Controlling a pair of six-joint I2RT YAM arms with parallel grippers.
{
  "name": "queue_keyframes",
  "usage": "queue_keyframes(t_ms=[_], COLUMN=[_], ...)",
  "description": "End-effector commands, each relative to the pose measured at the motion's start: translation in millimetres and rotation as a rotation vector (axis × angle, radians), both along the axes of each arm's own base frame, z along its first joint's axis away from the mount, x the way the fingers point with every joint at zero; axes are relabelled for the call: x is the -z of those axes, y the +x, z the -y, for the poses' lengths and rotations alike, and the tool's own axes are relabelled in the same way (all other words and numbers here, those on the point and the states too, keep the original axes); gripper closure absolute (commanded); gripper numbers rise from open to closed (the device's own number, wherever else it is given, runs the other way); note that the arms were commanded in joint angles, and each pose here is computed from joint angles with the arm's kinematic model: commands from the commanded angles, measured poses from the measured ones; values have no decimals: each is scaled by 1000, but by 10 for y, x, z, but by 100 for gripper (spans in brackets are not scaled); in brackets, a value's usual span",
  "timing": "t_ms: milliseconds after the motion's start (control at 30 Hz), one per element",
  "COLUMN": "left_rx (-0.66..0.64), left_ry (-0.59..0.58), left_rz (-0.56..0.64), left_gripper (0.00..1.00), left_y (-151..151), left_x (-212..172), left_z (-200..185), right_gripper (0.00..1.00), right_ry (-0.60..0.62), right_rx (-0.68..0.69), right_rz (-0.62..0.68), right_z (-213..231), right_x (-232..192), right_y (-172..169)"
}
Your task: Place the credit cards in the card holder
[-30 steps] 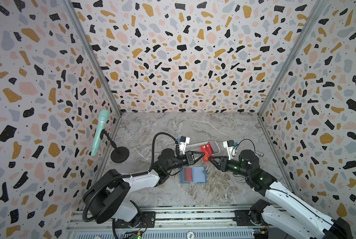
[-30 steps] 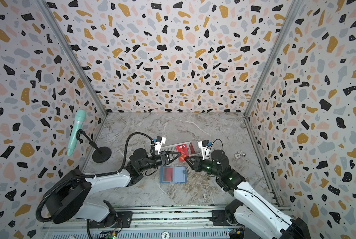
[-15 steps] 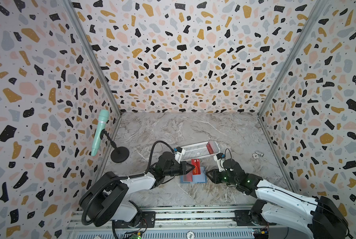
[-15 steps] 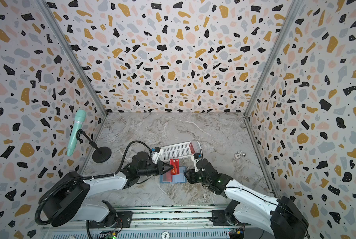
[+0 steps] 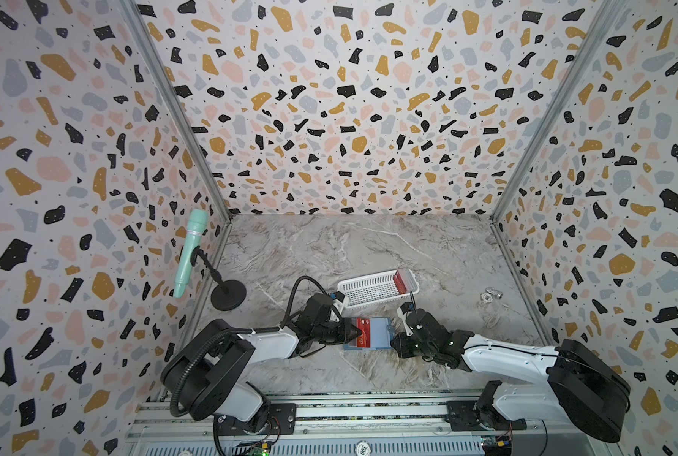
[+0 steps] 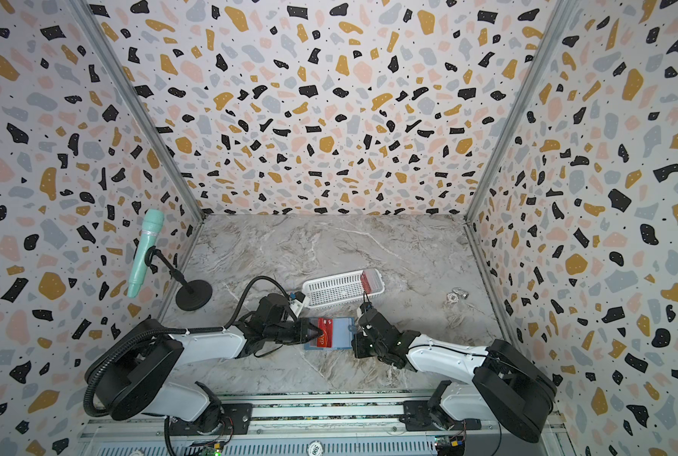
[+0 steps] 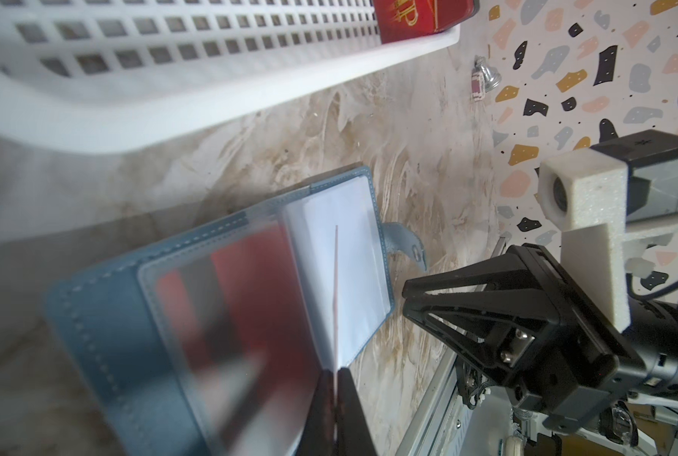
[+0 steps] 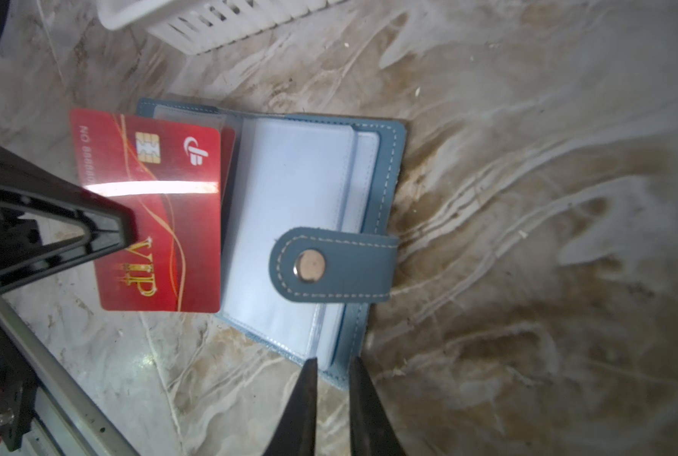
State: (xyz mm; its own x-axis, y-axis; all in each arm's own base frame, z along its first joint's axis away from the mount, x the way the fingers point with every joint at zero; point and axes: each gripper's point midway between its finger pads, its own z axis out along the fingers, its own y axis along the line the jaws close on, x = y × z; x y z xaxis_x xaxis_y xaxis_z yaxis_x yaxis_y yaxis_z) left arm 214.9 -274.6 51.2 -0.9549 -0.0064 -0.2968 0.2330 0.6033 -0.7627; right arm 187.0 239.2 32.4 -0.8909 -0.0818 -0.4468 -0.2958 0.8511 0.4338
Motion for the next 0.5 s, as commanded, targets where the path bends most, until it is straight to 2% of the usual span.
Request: queue_keyframes(t_ms=[0, 467], left_rx=[6, -32], left_ry=[1, -13], left_rz=[27, -44], left_gripper=[100, 100], left_y=[89, 184], left_x=[-51, 46], left_z=[25, -7], right_gripper=[83, 88], right_ry=[-12, -81], right_rx=[15, 23], right_rz=[24, 8], right_z=[-2, 56], right_x=[-3, 173], right_y=[54, 38])
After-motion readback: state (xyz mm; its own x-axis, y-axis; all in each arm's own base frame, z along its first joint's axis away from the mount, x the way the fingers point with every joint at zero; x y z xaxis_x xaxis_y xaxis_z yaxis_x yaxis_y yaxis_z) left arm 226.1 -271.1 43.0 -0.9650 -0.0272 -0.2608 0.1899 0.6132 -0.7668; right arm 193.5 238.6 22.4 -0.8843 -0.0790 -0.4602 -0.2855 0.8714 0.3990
